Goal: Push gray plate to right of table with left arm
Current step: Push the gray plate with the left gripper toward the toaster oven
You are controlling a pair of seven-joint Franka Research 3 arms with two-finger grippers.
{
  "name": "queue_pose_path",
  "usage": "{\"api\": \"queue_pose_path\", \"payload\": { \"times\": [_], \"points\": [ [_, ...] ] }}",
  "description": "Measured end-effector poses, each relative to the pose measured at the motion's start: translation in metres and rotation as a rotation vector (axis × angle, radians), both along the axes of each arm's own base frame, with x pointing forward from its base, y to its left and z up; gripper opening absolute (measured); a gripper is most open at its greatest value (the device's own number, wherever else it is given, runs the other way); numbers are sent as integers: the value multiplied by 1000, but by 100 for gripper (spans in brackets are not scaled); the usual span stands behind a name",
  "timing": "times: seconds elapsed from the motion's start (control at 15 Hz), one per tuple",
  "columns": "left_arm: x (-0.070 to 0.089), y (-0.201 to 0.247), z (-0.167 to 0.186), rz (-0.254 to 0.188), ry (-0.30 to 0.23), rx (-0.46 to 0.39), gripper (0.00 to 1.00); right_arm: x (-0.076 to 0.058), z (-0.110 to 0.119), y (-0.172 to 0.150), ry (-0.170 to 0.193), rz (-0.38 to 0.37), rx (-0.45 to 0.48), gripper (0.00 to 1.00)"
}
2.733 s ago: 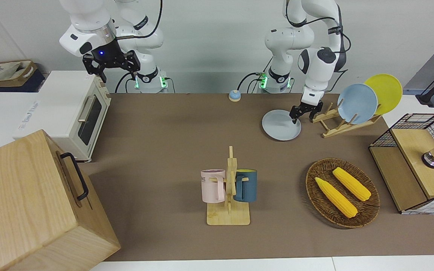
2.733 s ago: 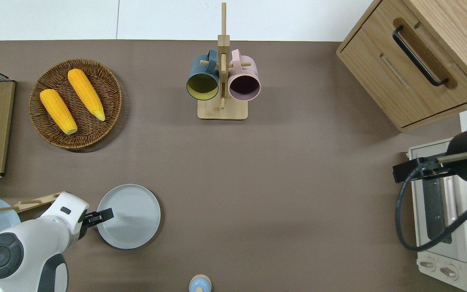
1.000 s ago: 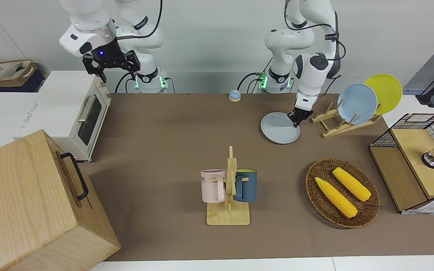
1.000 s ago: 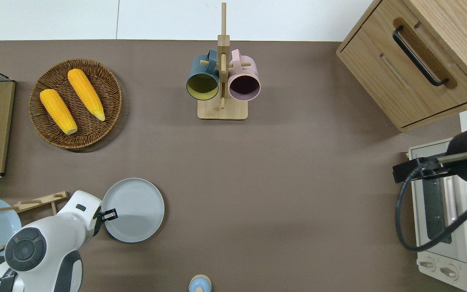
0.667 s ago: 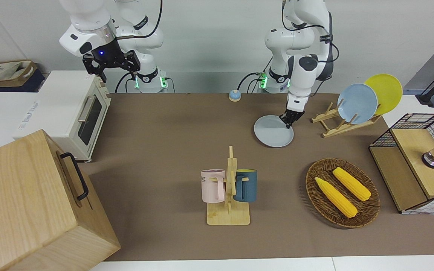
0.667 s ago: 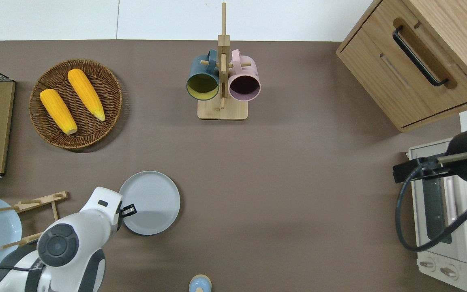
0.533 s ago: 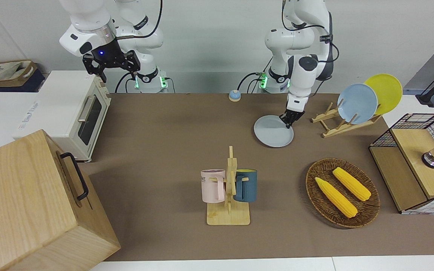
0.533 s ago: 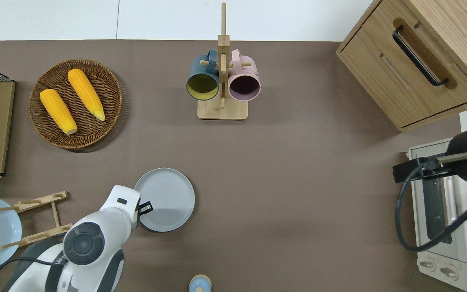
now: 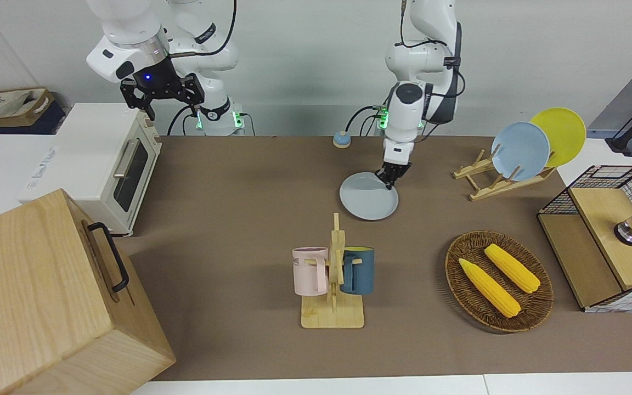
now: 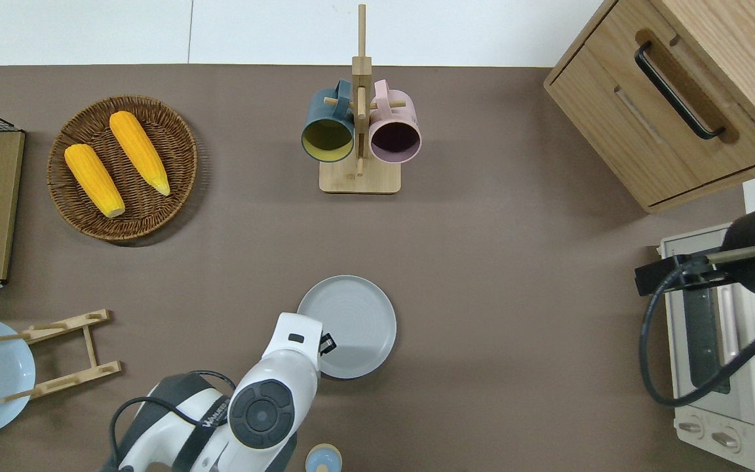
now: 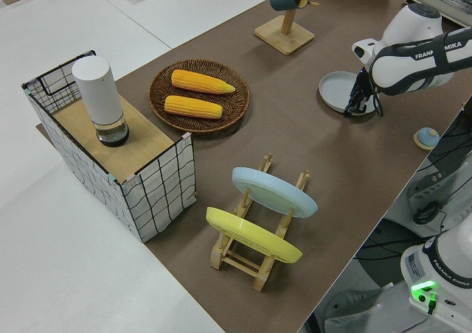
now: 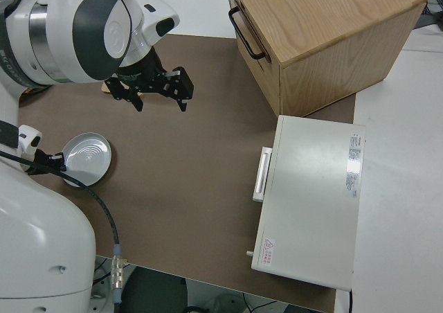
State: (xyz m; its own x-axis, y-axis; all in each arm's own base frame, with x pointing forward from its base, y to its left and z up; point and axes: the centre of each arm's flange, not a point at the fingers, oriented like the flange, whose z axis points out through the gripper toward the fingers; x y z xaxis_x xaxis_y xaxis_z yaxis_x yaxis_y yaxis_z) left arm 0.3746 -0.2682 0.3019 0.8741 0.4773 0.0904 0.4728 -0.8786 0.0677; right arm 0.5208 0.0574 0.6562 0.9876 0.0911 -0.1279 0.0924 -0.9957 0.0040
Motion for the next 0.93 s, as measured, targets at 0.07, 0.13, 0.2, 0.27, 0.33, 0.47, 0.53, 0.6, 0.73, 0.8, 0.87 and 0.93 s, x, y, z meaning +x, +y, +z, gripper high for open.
{"api": "queue_pose_path", "payload": {
  "times": [0.07,0.13,0.2,0.27,0.33,0.47,0.53,0.6,0.73,0.8,0.87,0.93],
  "points": [
    [-3,-12,1,5,3,-9,2,0,0,0,0,0,0,99],
    [-6,-23,2,10,7,-18,2,0,0,0,0,0,0,99],
    [-8,-36,3,13,10,-28,2,0,0,0,0,0,0,99],
    [-11,-50,5,15,15,-28,2,0,0,0,0,0,0,99],
    [-13,-65,7,17,18,-17,2,0,0,0,0,0,0,99],
    [-17,-99,10,26,11,8,2,0,0,0,0,0,0,99],
    [-19,-118,9,33,3,17,2,0,0,0,0,0,0,99],
    [-20,-133,6,38,-1,24,2,0,0,0,0,0,0,99],
    [-20,-159,-1,45,-1,31,2,0,0,0,0,0,0,99],
    [-17,-165,-2,47,0,36,2,0,0,0,0,0,0,99],
    [-14,-168,-1,48,3,39,2,0,0,0,0,0,0,99],
    [-13,-170,0,48,4,37,2,0,0,0,0,0,0,99]
  ]
}}
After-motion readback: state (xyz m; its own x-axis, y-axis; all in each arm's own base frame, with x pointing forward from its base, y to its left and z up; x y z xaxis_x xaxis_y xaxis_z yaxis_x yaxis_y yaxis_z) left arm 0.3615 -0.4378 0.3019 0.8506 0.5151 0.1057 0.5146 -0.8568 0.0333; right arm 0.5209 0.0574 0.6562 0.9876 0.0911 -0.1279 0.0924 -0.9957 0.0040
